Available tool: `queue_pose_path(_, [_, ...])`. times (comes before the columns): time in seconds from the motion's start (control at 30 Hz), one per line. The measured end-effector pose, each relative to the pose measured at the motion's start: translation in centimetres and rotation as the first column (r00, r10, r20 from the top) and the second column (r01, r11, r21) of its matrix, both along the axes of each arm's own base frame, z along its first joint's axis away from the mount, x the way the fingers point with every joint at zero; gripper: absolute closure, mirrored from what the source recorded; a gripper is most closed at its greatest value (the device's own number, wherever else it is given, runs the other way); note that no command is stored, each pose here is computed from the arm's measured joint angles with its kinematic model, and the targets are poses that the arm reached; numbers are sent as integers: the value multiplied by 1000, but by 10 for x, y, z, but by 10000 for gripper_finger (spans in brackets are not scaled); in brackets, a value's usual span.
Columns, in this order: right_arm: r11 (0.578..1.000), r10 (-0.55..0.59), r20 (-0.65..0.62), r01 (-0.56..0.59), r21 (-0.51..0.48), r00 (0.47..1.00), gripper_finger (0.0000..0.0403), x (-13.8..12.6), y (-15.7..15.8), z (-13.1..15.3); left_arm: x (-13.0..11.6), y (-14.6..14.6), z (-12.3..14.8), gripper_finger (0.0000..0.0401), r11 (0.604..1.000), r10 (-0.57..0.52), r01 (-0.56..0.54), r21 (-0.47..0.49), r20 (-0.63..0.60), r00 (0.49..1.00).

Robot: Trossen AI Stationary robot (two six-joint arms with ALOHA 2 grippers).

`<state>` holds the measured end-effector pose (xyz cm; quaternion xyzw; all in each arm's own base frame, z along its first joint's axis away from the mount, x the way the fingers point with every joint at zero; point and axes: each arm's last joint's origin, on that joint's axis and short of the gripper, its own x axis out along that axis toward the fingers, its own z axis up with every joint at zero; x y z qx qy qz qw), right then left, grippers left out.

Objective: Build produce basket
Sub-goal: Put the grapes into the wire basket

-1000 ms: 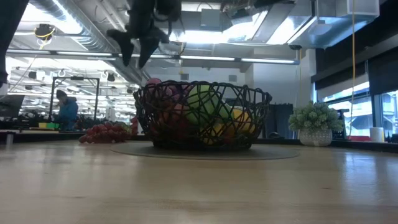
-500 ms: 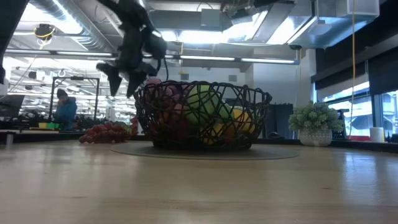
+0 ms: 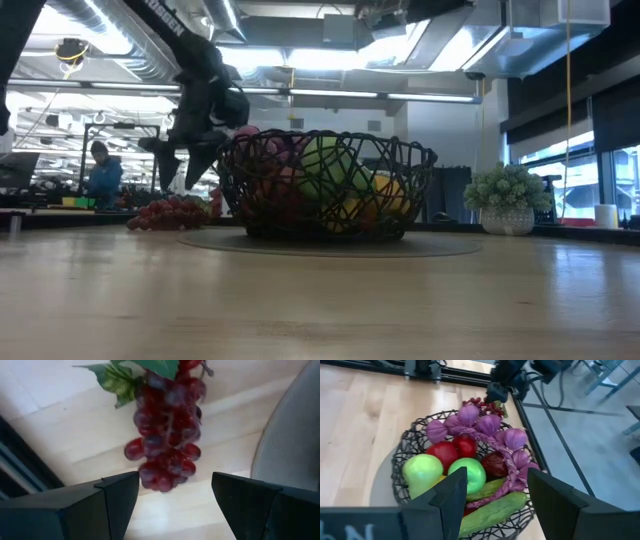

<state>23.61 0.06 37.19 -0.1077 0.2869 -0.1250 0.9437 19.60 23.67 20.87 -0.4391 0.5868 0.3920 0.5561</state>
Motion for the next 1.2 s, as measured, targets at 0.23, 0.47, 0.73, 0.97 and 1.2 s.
queue_pose_path(0.23, [1000,-28,0,28,0,1000,196,0,-7,0,0,0,-15,160,1000,1,-2,21,44,999])
queue_pose_path(0.47, [1000,-28,0,28,0,1000,196,0,-7,0,-3,-3,-35,160,998,0,-3,57,45,999])
queue_pose_path(0.73, [999,-35,0,35,-6,999,196,0,-7,0,-6,-4,-50,160,993,-16,13,119,18,1000])
queue_pose_path(0.97, [999,-38,1,38,-7,999,196,0,-7,0,-7,-10,-60,160,991,-27,25,132,14,1000])
queue_pose_path(1.2, [998,-60,2,60,-21,998,196,0,-8,0,-11,-14,-66,160,991,-24,28,130,-25,999])
